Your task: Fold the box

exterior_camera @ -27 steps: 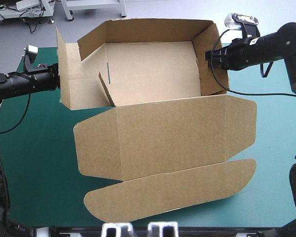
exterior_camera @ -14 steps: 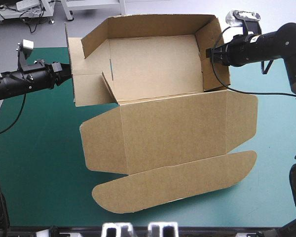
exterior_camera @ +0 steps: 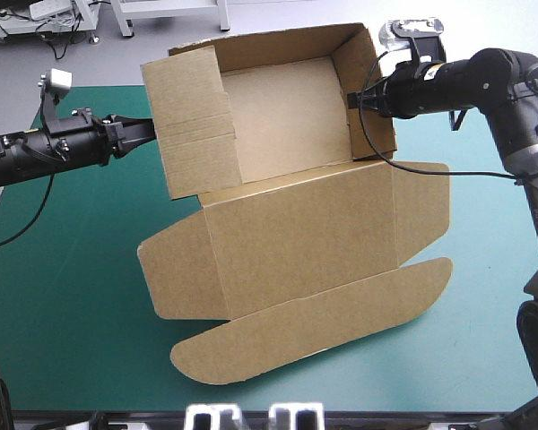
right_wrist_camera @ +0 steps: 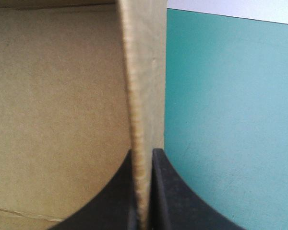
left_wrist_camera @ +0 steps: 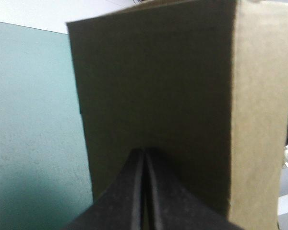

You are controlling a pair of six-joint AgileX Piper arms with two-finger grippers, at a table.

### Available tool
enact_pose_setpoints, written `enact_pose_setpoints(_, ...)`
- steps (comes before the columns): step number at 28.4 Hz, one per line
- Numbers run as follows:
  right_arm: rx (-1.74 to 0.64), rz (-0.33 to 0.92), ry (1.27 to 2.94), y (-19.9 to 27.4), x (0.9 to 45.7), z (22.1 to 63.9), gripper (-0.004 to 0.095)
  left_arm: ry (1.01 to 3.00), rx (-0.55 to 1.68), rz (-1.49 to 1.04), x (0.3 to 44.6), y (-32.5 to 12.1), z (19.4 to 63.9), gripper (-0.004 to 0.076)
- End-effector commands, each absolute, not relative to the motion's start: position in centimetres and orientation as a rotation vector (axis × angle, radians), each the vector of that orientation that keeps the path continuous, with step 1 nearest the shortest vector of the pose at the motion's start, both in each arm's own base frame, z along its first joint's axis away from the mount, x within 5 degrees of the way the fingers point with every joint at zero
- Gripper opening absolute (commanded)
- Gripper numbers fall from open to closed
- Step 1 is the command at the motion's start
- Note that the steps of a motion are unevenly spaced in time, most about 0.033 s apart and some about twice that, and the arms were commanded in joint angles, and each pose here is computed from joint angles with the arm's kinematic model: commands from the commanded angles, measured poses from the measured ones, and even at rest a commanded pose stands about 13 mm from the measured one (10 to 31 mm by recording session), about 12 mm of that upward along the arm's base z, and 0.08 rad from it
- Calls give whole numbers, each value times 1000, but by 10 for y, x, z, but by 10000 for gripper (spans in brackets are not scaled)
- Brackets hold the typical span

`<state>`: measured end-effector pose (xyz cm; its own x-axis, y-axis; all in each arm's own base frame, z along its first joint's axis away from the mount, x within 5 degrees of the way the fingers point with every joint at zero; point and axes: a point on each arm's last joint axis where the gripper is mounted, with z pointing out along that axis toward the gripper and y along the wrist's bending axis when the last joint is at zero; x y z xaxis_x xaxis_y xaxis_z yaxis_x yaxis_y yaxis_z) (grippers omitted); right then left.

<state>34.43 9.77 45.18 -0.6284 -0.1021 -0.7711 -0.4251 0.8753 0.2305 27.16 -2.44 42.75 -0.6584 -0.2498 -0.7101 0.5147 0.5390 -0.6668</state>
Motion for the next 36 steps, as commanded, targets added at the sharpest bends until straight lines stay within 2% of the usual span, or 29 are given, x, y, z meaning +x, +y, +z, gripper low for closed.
enact_pose_setpoints(1,-340,564,2109,101,336,475,-14,1892,320,-1288,254,-39,449,-10)
enact_pose_setpoints(13,-381,542,2135,129,354,453,-14,1897,364,-1315,252,-50,448,8)
enact_pose_setpoints(16,-377,545,2139,131,358,449,-15,1902,366,-1309,252,-50,448,81)
enact_pose_setpoints(22,-341,553,2120,131,362,448,-14,1923,373,-1285,252,-49,446,308)
enact_pose_setpoints(28,-350,563,2110,136,361,449,-14,2050,344,-1145,256,-44,434,312)
enact_pose_setpoints(36,-351,556,2120,135,361,448,-14,1994,292,-1179,258,-44,439,312)
